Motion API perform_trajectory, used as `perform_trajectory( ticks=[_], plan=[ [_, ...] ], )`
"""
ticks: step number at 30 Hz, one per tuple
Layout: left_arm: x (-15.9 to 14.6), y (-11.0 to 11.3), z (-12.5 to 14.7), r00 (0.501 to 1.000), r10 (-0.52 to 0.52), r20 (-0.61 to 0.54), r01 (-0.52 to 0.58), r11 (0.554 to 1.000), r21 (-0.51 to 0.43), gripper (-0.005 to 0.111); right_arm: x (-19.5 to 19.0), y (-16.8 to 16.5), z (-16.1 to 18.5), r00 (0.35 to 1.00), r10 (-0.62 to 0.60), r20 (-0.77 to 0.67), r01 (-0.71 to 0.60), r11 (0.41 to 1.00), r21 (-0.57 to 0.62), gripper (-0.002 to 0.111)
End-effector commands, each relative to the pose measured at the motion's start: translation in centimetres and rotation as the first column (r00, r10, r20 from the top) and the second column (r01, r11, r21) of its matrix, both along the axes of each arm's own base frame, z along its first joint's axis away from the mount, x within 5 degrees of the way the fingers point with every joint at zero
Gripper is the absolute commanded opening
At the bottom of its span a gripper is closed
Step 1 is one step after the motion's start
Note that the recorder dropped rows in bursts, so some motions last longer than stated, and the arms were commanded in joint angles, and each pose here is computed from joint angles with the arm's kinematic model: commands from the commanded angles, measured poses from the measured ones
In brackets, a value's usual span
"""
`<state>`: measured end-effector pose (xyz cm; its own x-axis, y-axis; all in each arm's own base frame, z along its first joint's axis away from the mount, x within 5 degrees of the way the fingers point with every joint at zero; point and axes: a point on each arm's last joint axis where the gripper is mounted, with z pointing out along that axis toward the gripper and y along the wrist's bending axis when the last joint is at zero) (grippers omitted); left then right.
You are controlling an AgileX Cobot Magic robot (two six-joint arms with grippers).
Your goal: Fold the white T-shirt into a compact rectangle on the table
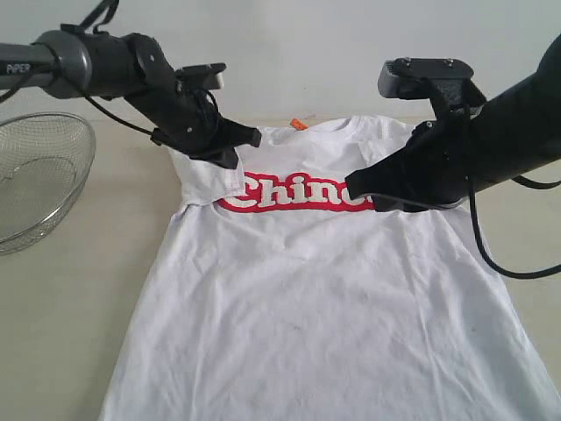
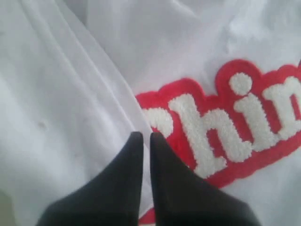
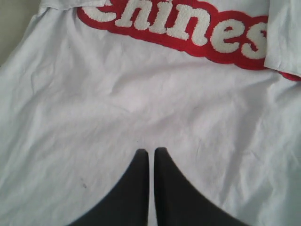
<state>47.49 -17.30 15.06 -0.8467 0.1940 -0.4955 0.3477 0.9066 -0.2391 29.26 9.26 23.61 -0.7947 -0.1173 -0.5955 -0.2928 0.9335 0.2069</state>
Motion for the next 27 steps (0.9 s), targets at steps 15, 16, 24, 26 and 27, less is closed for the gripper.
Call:
perform_trajectory(
  ticks=[15, 16, 24, 26, 27],
  plan=[
    [-0.2, 2.6, -2.9, 0.988, 0.061, -0.139, -0.037, 0.984, 0.172, 0.005, -0.1, -0.3, 0.3, 1.000, 0.004, 0.016, -0.004, 1.000, -0.007, 0.000],
    [-0.2, 2.7, -3.0, 0.988, 0.066, -0.143, -0.039, 0.982, 0.185, 0.005, -0.1, -0.3, 0.3, 1.000, 0.003, 0.018, -0.003, 1.000, -0.007, 0.000],
    [-0.3, 2.8, -3.0, 0.987, 0.071, -0.146, -0.042, 0.980, 0.194, 0.005, -0.1, -0.3, 0.3, 1.000, 0.001, 0.022, -0.001, 1.000, -0.007, 0.000],
    [-0.3, 2.9, -2.6, 0.986, 0.073, -0.149, -0.043, 0.980, 0.192, 0.005, 0.0, -0.3, 0.3, 1.000, 0.000, 0.026, 0.000, 1.000, -0.007, 0.000],
    [-0.4, 2.9, -2.1, 0.986, 0.070, -0.148, -0.041, 0.981, 0.190, 0.005, 0.0, -0.3, 0.3, 1.000, 0.000, 0.026, 0.000, 1.000, -0.007, 0.000]
  ],
)
